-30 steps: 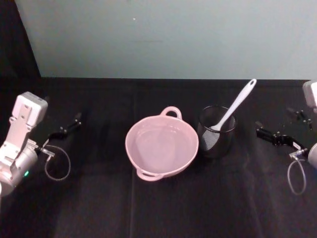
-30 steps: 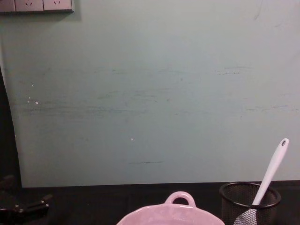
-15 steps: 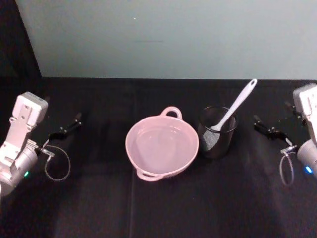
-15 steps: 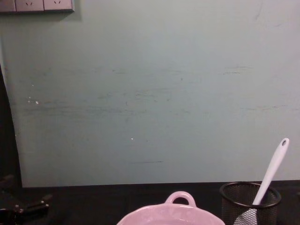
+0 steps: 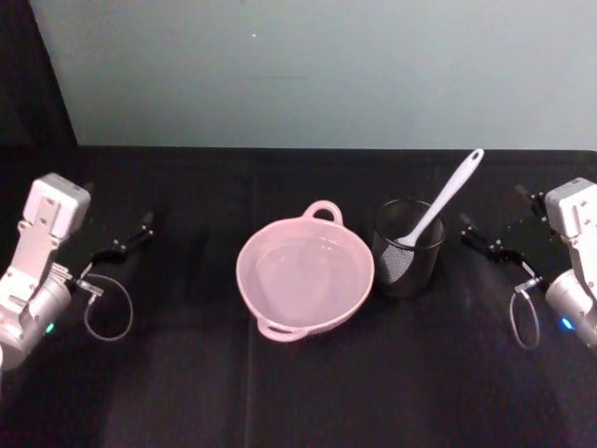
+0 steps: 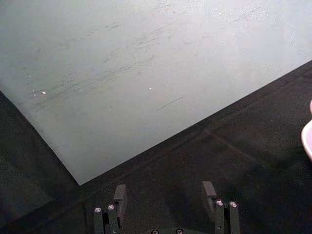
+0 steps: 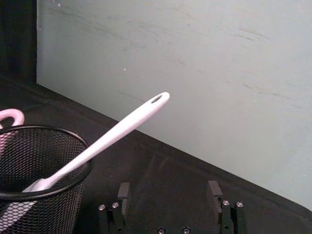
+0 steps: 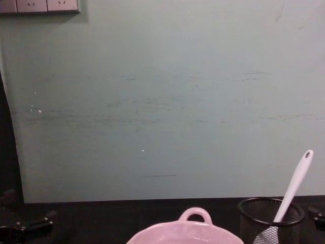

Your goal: Use the one hand to pick up the spoon and stir the clear water in the bowl.

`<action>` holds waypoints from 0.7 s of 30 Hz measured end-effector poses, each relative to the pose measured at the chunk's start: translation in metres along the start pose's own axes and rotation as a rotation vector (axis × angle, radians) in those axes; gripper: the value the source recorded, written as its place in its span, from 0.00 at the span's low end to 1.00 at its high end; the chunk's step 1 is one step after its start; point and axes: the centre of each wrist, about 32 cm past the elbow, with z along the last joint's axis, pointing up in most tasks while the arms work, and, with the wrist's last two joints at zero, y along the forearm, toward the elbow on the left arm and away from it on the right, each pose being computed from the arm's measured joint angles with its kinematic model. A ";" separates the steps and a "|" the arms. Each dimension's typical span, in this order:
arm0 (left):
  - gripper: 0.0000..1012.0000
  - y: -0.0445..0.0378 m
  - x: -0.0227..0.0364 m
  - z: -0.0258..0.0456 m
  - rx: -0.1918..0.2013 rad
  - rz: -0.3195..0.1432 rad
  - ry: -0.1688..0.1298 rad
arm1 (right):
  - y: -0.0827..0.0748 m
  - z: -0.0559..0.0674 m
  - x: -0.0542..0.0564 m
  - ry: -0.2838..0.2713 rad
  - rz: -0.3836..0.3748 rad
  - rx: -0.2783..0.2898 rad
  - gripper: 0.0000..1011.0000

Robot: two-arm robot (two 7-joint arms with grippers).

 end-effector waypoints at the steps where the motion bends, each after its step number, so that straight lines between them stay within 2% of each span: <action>1: 1.00 0.0000 0.0000 0.0000 0.000 0.000 0.000 | 0.000 0.000 0.000 0.000 0.000 0.000 0.99; 21: 1.00 0.0000 0.0000 0.0000 0.000 0.000 0.000 | -0.001 0.000 0.000 0.004 -0.001 0.001 0.99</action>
